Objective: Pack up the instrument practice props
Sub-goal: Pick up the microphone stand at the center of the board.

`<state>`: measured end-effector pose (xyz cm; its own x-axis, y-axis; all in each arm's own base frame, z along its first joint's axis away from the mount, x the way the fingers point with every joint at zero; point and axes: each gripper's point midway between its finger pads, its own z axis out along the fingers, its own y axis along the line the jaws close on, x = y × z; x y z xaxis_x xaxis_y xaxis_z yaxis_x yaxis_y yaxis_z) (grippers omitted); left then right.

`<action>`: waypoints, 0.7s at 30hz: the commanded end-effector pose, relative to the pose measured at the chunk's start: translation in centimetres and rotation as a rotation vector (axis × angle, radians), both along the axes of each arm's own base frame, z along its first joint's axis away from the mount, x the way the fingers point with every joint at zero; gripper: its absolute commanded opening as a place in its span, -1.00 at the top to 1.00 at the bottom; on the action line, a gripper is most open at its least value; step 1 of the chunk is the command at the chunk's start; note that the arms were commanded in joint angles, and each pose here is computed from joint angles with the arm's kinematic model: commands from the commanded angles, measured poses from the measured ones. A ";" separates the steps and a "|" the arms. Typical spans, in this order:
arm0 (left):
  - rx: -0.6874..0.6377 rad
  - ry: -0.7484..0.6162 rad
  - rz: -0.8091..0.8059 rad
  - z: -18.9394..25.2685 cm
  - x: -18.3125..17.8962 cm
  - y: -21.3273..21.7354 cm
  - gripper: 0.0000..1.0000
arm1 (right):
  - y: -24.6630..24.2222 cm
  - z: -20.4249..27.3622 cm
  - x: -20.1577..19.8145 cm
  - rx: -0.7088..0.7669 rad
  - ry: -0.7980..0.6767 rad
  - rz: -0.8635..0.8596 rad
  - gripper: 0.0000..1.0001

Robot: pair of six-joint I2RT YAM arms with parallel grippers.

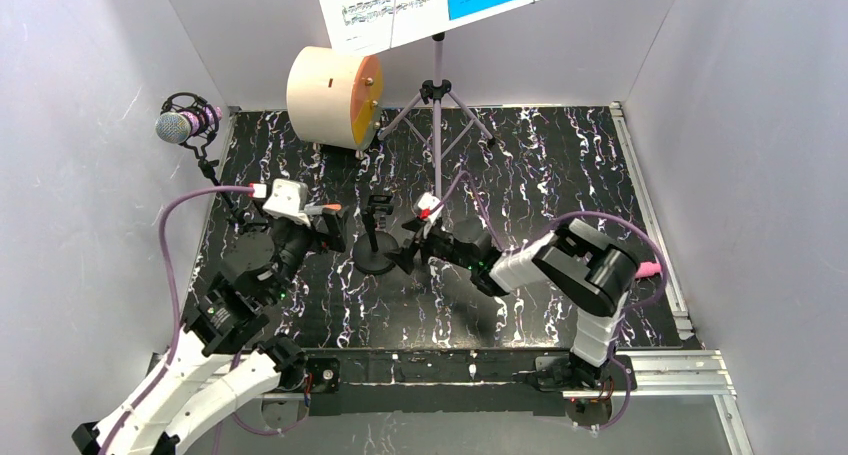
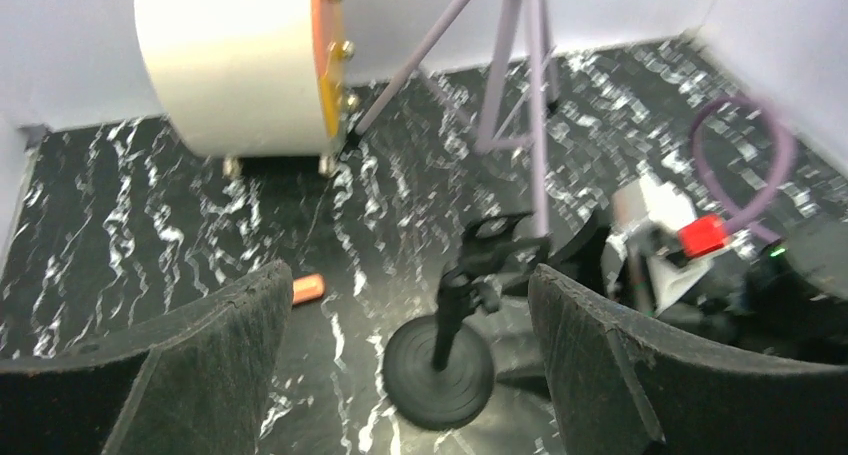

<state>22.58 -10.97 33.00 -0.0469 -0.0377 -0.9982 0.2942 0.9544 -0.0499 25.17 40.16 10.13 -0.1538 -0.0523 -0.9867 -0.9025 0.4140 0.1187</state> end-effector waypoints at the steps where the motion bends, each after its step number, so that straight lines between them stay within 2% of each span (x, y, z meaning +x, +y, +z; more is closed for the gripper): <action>1: 0.050 -0.026 0.051 -1.6 0.7 1.5 -0.71 | 3.2 5.8 1.4 0.178 -0.170 0.029 -0.85; 10: 0.058 -0.064 0.106 -2.0 0.2 3.3 -0.72 | 6.9 4.9 2.2 0.243 -0.142 0.080 -0.77; 13: 0.061 -0.056 0.092 -2.2 0.3 3.0 -0.71 | 7.7 4.3 2.3 0.249 -0.134 0.093 -0.67; 17: 0.056 -0.058 0.085 -2.2 0.2 2.9 -0.71 | 8.2 4.0 2.2 0.257 -0.134 0.113 -0.34; 21: 0.055 -0.062 0.085 -2.2 0.2 2.9 -0.71 | 7.8 4.0 1.6 0.250 -0.148 0.131 0.19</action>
